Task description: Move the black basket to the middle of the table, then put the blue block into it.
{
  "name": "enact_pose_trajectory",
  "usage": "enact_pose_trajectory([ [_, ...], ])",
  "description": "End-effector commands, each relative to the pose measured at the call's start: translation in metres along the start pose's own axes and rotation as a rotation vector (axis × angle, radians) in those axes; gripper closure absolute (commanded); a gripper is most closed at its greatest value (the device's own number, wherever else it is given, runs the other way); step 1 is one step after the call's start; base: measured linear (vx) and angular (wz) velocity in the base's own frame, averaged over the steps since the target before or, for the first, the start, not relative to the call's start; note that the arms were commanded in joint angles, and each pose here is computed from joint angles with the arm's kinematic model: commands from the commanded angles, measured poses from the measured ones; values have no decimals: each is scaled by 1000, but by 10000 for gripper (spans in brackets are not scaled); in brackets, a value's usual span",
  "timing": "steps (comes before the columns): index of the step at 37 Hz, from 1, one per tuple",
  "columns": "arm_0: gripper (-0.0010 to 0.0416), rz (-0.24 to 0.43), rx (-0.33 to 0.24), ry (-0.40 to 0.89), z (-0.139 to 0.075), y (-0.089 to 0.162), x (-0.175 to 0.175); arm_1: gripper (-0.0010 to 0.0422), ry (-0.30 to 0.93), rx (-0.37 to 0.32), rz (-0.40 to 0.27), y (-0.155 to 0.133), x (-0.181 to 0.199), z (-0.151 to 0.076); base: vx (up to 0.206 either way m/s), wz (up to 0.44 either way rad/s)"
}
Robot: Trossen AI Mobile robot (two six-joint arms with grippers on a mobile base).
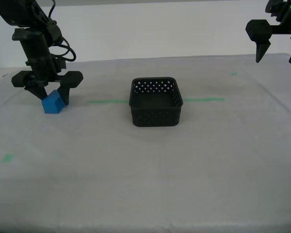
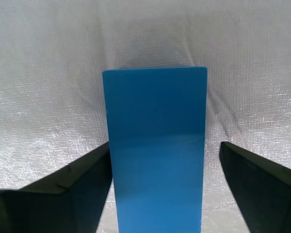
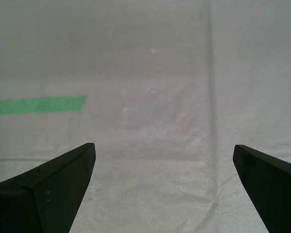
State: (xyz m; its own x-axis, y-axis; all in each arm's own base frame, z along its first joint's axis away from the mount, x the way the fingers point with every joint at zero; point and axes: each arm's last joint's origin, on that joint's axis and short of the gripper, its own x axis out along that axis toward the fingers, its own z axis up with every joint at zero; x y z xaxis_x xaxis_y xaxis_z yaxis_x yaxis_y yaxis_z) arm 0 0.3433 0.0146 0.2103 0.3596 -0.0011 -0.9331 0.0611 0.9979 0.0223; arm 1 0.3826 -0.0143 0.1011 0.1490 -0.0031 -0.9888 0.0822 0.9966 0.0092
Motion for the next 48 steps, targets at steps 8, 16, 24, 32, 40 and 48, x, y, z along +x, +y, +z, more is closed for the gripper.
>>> enact_pose_trajectory([
  [8,7,1,-2,-1,0,0,0,263,0,-2,-3,0,0,0,0,0],
  [16,7,1,-3,-1,0,0,0,383,-2,-11,-2,0,0,0,0,0],
  [24,7,1,-2,-1,0,0,0,409,-4,-52,-2,0,0,0,0,0],
  [32,7,1,-2,-1,0,0,0,412,-2,-60,-3,0,-1,0,0,0],
  [40,7,1,-2,-1,0,0,0,413,-5,-79,-23,-2,-9,0,0,0],
  [48,7,1,-2,-1,0,0,0,413,-48,-115,-25,-4,-32,0,0,0],
])
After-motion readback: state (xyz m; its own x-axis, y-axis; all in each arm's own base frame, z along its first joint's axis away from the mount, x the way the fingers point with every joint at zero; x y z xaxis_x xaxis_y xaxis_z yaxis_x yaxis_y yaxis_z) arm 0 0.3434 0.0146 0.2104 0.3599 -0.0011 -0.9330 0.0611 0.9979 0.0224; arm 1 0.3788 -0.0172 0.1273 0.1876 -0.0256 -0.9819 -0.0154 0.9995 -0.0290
